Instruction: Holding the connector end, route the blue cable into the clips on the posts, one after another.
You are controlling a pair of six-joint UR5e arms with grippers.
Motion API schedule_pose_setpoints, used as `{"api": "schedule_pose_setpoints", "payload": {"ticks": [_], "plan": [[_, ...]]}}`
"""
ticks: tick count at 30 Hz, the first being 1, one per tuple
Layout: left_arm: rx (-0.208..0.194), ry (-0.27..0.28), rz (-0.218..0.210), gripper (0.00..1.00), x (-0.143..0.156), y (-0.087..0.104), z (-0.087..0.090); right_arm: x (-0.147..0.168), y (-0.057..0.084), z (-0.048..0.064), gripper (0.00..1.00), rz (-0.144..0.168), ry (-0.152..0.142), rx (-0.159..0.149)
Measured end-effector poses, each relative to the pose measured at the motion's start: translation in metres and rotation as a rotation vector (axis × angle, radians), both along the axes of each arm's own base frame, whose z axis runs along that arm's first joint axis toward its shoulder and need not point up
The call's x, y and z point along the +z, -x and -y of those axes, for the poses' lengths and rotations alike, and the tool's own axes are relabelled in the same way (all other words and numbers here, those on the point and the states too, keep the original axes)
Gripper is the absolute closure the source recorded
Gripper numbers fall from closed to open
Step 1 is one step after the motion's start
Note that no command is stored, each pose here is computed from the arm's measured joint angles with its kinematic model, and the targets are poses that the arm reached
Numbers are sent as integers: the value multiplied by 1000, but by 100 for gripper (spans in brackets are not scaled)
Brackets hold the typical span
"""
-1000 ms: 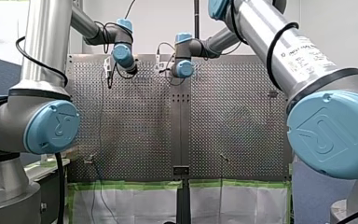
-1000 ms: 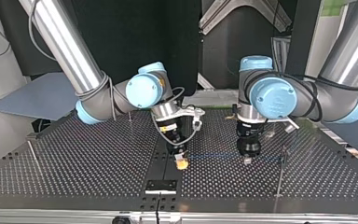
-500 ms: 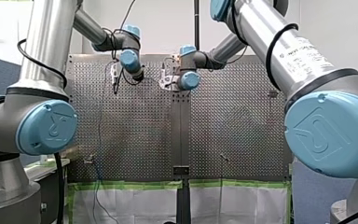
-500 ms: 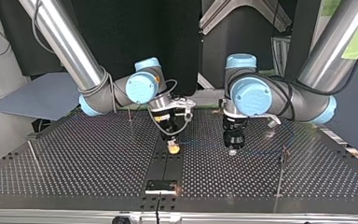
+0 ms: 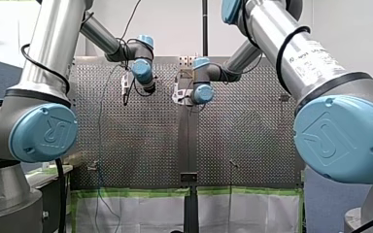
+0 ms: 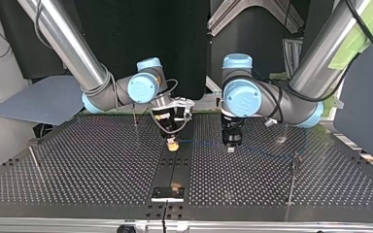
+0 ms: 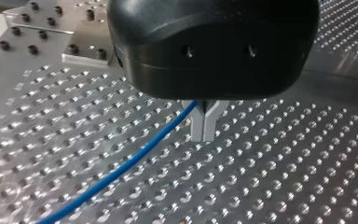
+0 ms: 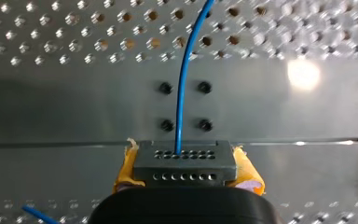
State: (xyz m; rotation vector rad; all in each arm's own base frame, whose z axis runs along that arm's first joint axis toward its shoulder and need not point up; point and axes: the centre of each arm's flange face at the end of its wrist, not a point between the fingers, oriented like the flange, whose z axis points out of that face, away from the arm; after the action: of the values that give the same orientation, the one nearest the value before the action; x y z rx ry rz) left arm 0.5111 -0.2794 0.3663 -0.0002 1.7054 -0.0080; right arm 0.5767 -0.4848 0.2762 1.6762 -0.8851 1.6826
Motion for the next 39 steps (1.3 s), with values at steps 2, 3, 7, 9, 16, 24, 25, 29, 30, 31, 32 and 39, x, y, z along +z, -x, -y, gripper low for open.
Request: {"api": "schedule_pose_setpoints", "payload": {"ticks": [2, 3, 7, 9, 16, 24, 25, 29, 30, 31, 32, 39], "plan": [[-3, 4, 4, 100, -4, 1, 3, -6, 3, 1, 100, -2, 4, -4], [-5, 4, 4, 100, -7, 1, 5, -8, 3, 2, 100, -3, 4, -6], [-10, -5, -16, 100, -24, 2, 11, -23, 7, 3, 100, -23, -1, -10], [-12, -7, -24, 100, -33, 4, 14, -32, 9, 2, 100, -39, -6, -13], [-15, -3, -19, 100, -50, 12, 21, -65, 19, -3, 100, -59, -18, -27], [-34, -8, -27, 100, -69, 16, 31, -93, 28, -9, 100, -62, -20, -35], [-38, -13, -32, 100, -72, 17, 34, -96, 31, -10, 100, -62, -20, -38], [-60, -32, -56, 100, -94, 23, 49, -110, 38, -13, 100, -64, -20, -46], [-65, -36, -63, 100, -102, 25, 53, -113, 39, -14, 100, -65, -20, -47], [-69, -38, -68, 100, -109, 26, 56, -117, 41, -15, 100, -66, -20, -49], [-73, -40, -73, 100, -116, 28, 59, -121, 43, -17, 100, -67, -20, -50], [-94, -36, -84, 100, -152, 37, 71, -157, 57, -19, 100, -79, -30, -68]]}}
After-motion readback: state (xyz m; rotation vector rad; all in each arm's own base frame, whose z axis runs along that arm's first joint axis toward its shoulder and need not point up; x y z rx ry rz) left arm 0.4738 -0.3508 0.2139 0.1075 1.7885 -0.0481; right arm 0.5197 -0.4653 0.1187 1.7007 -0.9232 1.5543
